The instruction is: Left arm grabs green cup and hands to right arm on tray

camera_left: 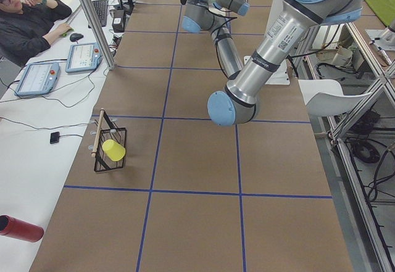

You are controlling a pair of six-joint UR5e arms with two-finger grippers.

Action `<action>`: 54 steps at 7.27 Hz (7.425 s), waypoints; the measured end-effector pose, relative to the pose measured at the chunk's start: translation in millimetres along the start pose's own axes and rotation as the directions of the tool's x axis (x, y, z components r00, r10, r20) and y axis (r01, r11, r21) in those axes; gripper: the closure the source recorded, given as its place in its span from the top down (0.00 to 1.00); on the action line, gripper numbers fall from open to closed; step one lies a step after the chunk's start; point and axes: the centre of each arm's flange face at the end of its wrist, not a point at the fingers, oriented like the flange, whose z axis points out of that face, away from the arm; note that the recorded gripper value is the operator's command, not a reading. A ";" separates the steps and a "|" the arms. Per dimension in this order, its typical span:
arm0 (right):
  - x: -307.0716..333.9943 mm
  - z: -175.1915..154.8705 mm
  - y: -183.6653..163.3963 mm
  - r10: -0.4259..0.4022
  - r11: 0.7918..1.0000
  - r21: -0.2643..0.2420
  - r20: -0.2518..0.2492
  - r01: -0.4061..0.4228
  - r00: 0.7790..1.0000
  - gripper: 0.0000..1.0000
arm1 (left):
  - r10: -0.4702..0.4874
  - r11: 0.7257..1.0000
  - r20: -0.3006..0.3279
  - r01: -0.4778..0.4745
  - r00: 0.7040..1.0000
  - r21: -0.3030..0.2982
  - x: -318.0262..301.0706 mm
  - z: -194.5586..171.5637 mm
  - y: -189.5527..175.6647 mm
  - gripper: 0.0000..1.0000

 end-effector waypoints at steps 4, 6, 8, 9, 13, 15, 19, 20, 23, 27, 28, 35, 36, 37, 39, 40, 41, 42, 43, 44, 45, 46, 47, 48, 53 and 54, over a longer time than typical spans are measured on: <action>-3.6 -18.0 -28.0 -0.047 0.998 0.046 -0.050 0.049 0.998 0.00 | -0.006 0.999 0.016 0.006 1.000 0.048 -7.7 -15.7 -16.2 1.00; -0.3 -20.1 -52.6 -0.093 0.991 0.083 -0.164 0.108 0.982 0.00 | -0.006 0.998 0.019 0.005 1.000 0.056 -10.0 -18.7 -18.7 1.00; -2.0 -15.4 -86.1 -0.141 0.980 0.086 -0.325 0.178 0.935 0.00 | 0.012 0.998 0.035 -0.014 0.999 0.064 -20.4 -21.3 -22.3 1.00; -5.8 -15.1 -108.5 -0.157 0.976 0.070 -0.424 0.205 0.892 0.00 | 0.031 0.996 0.053 -0.035 0.998 0.076 -29.1 -25.1 -27.8 1.00; -40.0 -41.2 -200.4 -0.136 0.978 0.004 -0.746 0.209 0.652 0.00 | 0.144 0.968 0.277 -0.193 0.950 0.158 -71.2 -58.9 -79.4 1.00; -56.0 -63.6 -237.4 -0.144 0.973 -0.026 -0.844 0.230 0.516 0.00 | 0.219 0.941 0.443 -0.308 0.870 0.141 -108.3 -91.0 -108.9 1.00; -60.5 -118.5 -278.2 -0.216 0.955 -0.142 -0.934 0.259 0.285 0.00 | 0.369 0.868 0.743 -0.494 0.558 -0.060 -204.5 -181.3 -153.8 1.00; -59.5 -130.5 -283.7 -0.242 0.950 -0.183 -0.945 0.254 0.221 0.00 | 0.405 0.854 0.778 -0.502 0.481 -0.134 -230.8 -214.9 -157.7 1.00; -50.6 -173.9 -298.8 -0.345 0.920 -0.327 -0.938 0.217 0.046 0.00 | 0.445 0.848 0.818 -0.465 0.365 -0.254 -314.1 -313.3 -150.5 1.00; -37.1 -220.7 -298.3 -0.403 0.901 -0.405 -0.914 0.153 -0.046 0.00 | 0.262 0.953 0.886 -0.246 0.383 -0.175 -442.8 -426.5 -121.9 1.00; -34.4 -229.7 -292.5 -0.415 0.897 -0.419 -0.908 0.139 -0.056 0.00 | 0.209 0.971 0.893 -0.196 0.398 -0.140 -466.3 -446.2 -113.8 1.00; 8.2 -302.8 -190.5 -0.442 0.891 -0.455 -0.871 0.012 -0.214 0.00 | 0.096 0.994 0.862 -0.088 0.498 -0.060 -514.4 -475.9 -70.9 1.00; 25.9 -305.3 -176.6 -0.435 0.896 -0.443 -0.869 -0.020 -0.235 0.00 | 0.096 0.994 0.862 -0.088 0.498 -0.060 -514.6 -475.8 -71.0 1.00; 45.2 -302.1 -161.2 -0.411 0.909 -0.416 -0.875 -0.036 -0.257 0.00 | 0.098 0.994 0.862 -0.090 0.498 -0.061 -513.6 -475.4 -72.2 1.00; 79.9 -294.5 -134.7 -0.387 0.919 -0.390 -0.873 -0.049 -0.298 0.00 | 0.104 0.993 0.862 -0.097 0.497 -0.064 -510.0 -473.7 -76.7 1.00; 91.0 -295.2 -129.0 -0.389 0.919 -0.390 -0.868 -0.061 -0.309 0.00 | 0.106 0.993 0.862 -0.099 0.497 -0.064 -508.9 -473.0 -78.4 1.00; 100.3 -297.8 -127.7 -0.391 0.918 -0.390 -0.863 -0.071 -0.319 0.00 | 0.107 0.993 0.861 -0.101 0.497 -0.065 -508.2 -472.4 -79.4 1.00; 109.5 -299.9 -129.9 -0.392 0.918 -0.389 -0.859 -0.076 -0.329 0.00 | 0.107 0.993 0.861 -0.101 0.497 -0.066 -507.9 -472.2 -79.6 1.00; 119.1 -300.1 -134.4 -0.393 0.917 -0.391 -0.855 -0.076 -0.339 0.04 | 0.108 0.993 0.862 -0.102 0.496 -0.066 -507.7 -472.2 -79.9 1.00; 125.9 -300.1 -138.1 -0.393 0.917 -0.392 -0.852 -0.076 -0.345 0.24 | 0.107 0.993 0.862 -0.102 0.495 -0.065 -507.8 -472.5 -79.9 1.00; 129.8 -300.9 -140.0 -0.393 0.917 -0.392 -0.850 -0.077 -0.350 0.48 | 0.106 0.993 0.863 -0.101 0.495 -0.064 -508.1 -472.9 -79.9 1.00; 131.9 -301.8 -141.1 -0.393 0.917 -0.392 -0.849 -0.077 -0.353 0.99 | 0.105 0.993 0.862 -0.100 0.495 -0.063 -508.4 -472.9 -79.9 1.00; 132.2 -301.9 -141.8 -0.393 0.916 -0.394 -0.848 -0.073 -0.356 1.00 | 0.105 0.993 0.862 -0.100 0.496 -0.064 -508.6 -472.6 -79.9 1.00; 130.2 -299.1 -141.6 -0.395 0.915 -0.399 -0.848 -0.066 -0.354 1.00 | 0.105 0.993 0.862 -0.099 0.496 -0.064 -508.7 -472.6 -79.9 1.00; 59.8 -298.3 -185.2 -0.398 0.915 -0.401 -0.873 -0.051 -0.282 1.00 | 0.105 0.993 0.861 -0.100 0.497 -0.063 -508.8 -473.0 -78.7 1.00; 39.8 -302.2 -208.2 -0.430 0.900 -0.432 -0.855 -0.059 -0.291 1.00 | 0.106 0.993 0.861 -0.101 0.497 -0.064 -508.7 -473.0 -78.7 1.00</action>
